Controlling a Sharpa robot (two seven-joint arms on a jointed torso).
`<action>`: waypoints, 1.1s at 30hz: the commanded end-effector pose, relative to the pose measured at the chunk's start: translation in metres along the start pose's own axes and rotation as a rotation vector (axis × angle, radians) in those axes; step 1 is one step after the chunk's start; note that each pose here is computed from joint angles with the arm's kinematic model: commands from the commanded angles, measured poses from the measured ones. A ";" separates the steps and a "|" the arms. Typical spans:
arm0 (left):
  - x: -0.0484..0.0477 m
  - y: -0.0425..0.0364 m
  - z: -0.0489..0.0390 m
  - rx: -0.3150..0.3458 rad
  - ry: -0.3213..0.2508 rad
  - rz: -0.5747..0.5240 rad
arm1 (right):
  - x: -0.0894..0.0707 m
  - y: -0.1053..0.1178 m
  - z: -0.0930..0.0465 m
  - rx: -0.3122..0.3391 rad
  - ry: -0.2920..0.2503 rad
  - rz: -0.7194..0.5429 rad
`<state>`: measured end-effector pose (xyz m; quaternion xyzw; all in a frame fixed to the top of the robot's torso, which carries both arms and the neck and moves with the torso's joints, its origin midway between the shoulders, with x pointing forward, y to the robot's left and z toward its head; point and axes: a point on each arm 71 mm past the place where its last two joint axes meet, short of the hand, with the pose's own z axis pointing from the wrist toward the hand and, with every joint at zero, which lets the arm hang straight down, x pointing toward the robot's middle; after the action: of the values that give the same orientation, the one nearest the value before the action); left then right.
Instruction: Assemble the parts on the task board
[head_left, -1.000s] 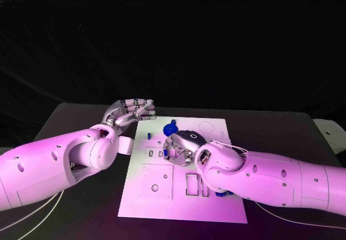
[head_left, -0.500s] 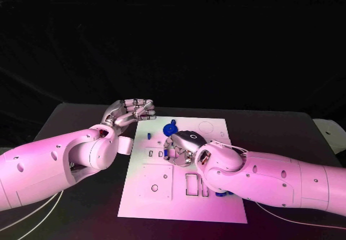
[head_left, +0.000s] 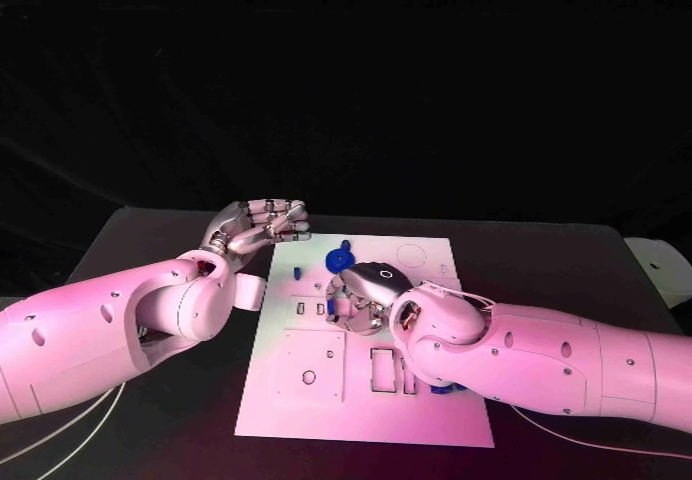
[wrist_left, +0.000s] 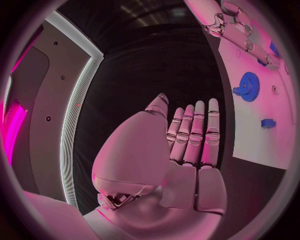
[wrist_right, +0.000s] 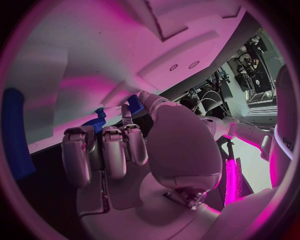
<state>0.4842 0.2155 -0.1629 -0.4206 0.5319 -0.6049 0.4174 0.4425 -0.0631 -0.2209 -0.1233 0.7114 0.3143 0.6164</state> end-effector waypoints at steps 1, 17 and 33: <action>0.0018 -0.0010 0.0003 0.006 0.018 -0.008 | 0.004 -0.002 -0.001 0.004 0.019 -0.018; 0.0005 0.0046 0.0003 -0.056 0.101 0.074 | -0.040 -0.015 -0.037 -0.108 -0.268 0.162; 0.0057 0.0173 0.0061 -0.276 0.315 0.569 | -0.108 -0.092 -0.073 0.202 -0.282 0.482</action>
<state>0.4914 0.2101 -0.1718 -0.2735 0.6950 -0.5101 0.4266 0.4581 -0.1986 -0.1380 0.1112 0.6402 0.3800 0.6583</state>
